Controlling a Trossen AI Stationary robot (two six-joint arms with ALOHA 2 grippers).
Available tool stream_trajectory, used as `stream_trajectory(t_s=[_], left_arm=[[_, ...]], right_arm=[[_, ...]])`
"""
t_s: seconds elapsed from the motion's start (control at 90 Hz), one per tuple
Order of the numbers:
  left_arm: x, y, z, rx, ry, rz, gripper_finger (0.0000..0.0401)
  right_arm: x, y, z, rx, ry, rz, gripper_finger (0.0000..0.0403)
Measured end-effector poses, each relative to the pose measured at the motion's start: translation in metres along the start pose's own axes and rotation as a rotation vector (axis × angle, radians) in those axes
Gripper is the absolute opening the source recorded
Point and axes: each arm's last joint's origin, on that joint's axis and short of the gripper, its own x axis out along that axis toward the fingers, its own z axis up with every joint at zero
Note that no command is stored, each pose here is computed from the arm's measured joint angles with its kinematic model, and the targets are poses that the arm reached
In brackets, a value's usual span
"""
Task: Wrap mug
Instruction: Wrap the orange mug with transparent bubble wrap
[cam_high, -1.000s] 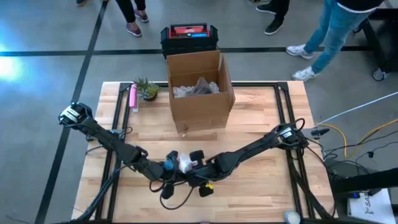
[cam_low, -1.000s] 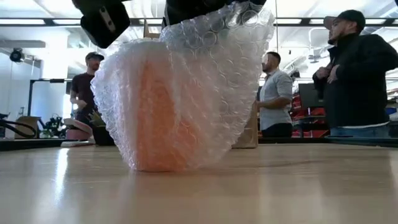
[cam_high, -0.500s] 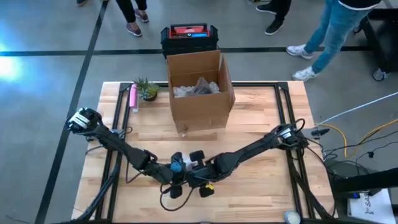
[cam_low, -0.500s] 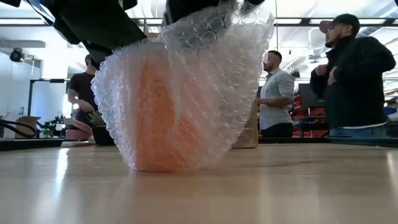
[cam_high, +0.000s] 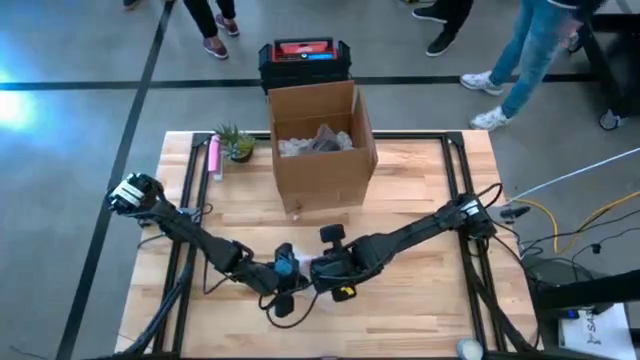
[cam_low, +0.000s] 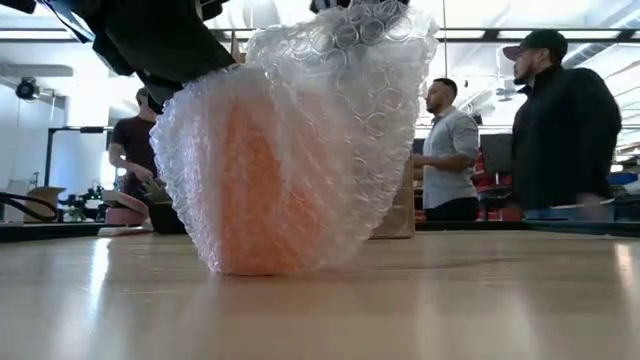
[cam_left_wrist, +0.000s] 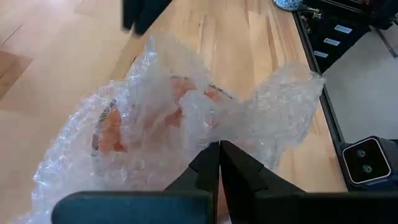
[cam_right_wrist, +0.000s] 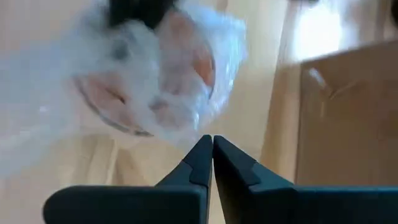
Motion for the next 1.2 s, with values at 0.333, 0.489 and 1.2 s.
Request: stream_trajectory(t_s=[0.333, 0.489, 1.2], left_arm=[[0.000, -0.001, 0.000, -0.004, -0.006, -0.014, 0.0000], [-0.006, -0.001, 0.004, -0.019, 0.004, -0.052, 0.0000], [0.010, 0.001, -0.006, 0.000, 0.012, 0.005, 0.0000]], right_arm=[[0.039, 0.021, 0.013, -0.014, -0.123, 0.159, 0.0000], [0.057, 0.021, 0.011, 0.000, -0.093, 0.154, 0.0000], [0.030, 0.014, 0.015, -0.017, -0.129, 0.169, 0.0000]])
